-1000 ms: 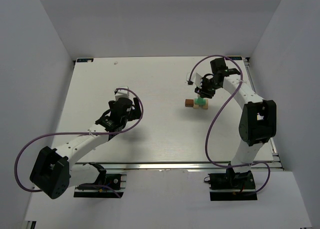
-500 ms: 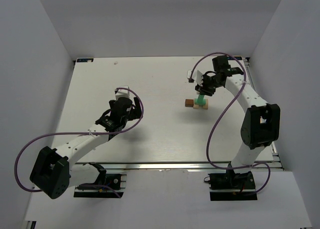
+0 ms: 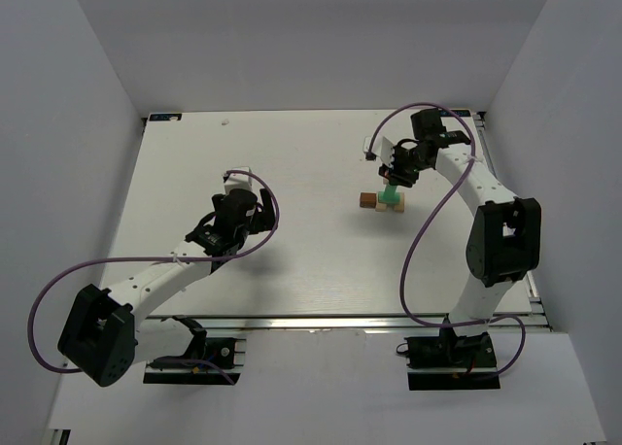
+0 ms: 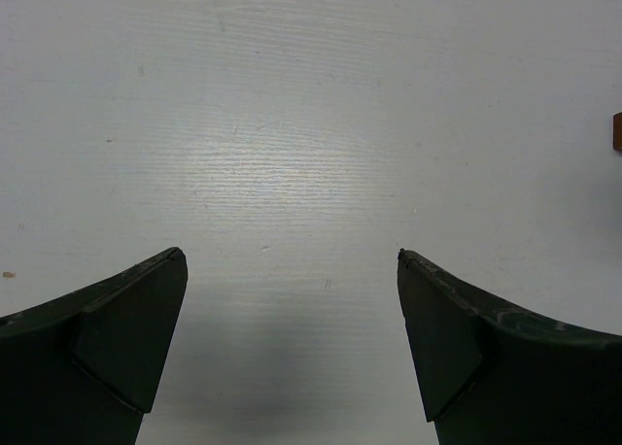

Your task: Build the wood block tower

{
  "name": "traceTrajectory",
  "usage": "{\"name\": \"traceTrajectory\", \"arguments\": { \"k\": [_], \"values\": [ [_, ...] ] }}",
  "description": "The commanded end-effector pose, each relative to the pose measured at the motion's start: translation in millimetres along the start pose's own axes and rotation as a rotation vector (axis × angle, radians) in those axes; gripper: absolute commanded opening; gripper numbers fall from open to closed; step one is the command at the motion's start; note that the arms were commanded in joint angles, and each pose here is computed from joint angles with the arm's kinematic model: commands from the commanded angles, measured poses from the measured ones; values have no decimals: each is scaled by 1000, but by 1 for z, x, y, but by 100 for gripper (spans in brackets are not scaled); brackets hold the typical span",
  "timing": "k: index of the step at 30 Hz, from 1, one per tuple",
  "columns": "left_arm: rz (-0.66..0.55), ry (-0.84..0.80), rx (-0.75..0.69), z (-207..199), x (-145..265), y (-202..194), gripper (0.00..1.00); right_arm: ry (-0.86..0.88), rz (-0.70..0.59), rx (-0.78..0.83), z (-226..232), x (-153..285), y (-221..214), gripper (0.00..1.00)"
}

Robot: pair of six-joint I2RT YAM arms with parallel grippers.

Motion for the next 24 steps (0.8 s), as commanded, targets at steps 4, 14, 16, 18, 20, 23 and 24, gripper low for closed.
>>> {"name": "traceTrajectory", "arguments": {
  "k": [4, 14, 16, 18, 20, 23, 24],
  "values": [
    [-19, -7, 6, -3, 0, 8, 98, -47, -31, 11, -14, 4, 8, 28],
    [-19, -5, 7, -2, 1, 7, 98, -36, -1, -3, -11, -2, -2, 29],
    [-21, -6, 7, -2, 1, 8, 98, -37, 2, -3, -12, -2, -3, 29],
    [-22, -8, 8, -3, 1, 8, 98, -34, 1, -2, -11, -3, -2, 29],
    [-20, -9, 7, -3, 0, 8, 98, -35, 0, -5, -11, -3, -3, 29],
    [-17, -8, 6, -3, 0, 7, 98, -30, 1, -7, -11, -5, -4, 28],
    [-16, -8, 5, -3, -1, 7, 98, -30, 3, -9, -11, -6, -5, 28]
  ]
}}
Point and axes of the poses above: each gripper's point midway between its finger pads, its own x axis back along the fingers, its own z axis along the line the jaws close on, y = z × x, the point moved 2 cm from there along x, back along the fingers, and after that the axes turned 6 degrees about -x, right-handed, at the moved point
